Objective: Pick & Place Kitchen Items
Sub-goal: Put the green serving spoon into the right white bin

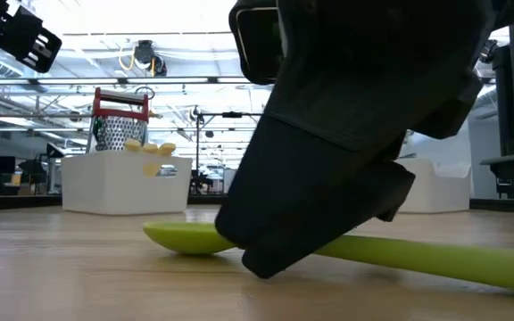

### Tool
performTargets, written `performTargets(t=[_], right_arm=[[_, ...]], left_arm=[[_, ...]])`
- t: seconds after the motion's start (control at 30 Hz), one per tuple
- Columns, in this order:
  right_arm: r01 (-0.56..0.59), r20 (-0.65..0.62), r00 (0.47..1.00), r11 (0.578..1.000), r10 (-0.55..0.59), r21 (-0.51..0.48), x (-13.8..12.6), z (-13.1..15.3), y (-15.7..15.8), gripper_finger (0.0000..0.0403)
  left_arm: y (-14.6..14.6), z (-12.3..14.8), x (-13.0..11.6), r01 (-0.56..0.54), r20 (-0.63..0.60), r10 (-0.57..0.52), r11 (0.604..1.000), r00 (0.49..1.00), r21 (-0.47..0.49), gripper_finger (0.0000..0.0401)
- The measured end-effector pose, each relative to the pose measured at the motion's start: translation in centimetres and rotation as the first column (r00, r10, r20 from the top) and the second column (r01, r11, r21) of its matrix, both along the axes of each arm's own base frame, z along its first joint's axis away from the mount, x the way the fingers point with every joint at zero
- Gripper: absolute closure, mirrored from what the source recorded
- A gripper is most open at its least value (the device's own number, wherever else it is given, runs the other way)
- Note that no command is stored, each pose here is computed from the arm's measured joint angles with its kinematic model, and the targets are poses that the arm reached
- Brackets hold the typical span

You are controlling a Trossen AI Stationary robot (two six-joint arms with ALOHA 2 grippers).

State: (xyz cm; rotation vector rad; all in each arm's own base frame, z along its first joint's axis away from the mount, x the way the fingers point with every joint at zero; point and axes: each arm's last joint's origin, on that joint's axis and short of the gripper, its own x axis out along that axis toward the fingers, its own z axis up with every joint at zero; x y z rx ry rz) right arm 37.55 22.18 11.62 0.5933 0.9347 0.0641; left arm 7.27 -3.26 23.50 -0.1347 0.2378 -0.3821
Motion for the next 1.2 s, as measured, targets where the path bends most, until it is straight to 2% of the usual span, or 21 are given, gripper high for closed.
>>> performTargets(t=[0.3, 0.43, 0.53, 0.93, 1.2], right_arm=[[-0.041, 0.021, 0.999, 0.983, 0.038, 0.179, -0.1, 2.7, 0.5, 0.0275], [-0.037, 0.045, 0.999, 0.978, 0.028, 0.204, -0.2, 4.1, 0.5, 0.0275], [-0.011, 0.028, 1.0, 0.983, 0.006, 0.185, -0.5, 4.6, 0.2, 0.0275], [0.031, -0.118, 0.993, 0.994, -0.019, 0.104, -1.2, 3.6, -1.0, 0.0275], [0.042, -0.113, 0.993, 0.994, -0.031, 0.103, -0.9, 3.6, -1.5, 0.0275]], left_arm=[[0.0, -0.1, 0.0, 0.002, -0.005, -0.002, 1.0, 1.0, 0.011, 0.0201], [0.0, -0.1, 0.0, 0.002, -0.007, -0.002, 1.0, 1.0, 0.012, 0.0201], [0.0, -0.1, 0.0, 0.002, -0.009, -0.002, 1.0, 1.0, 0.014, 0.0201], [0.0, -0.1, 0.0, 0.0, -0.012, 0.0, 1.0, 1.0, 0.007, 0.0201], [0.0, -0.1, 0.0, 0.0, -0.012, 0.0, 1.0, 1.0, 0.004, 0.0201]])
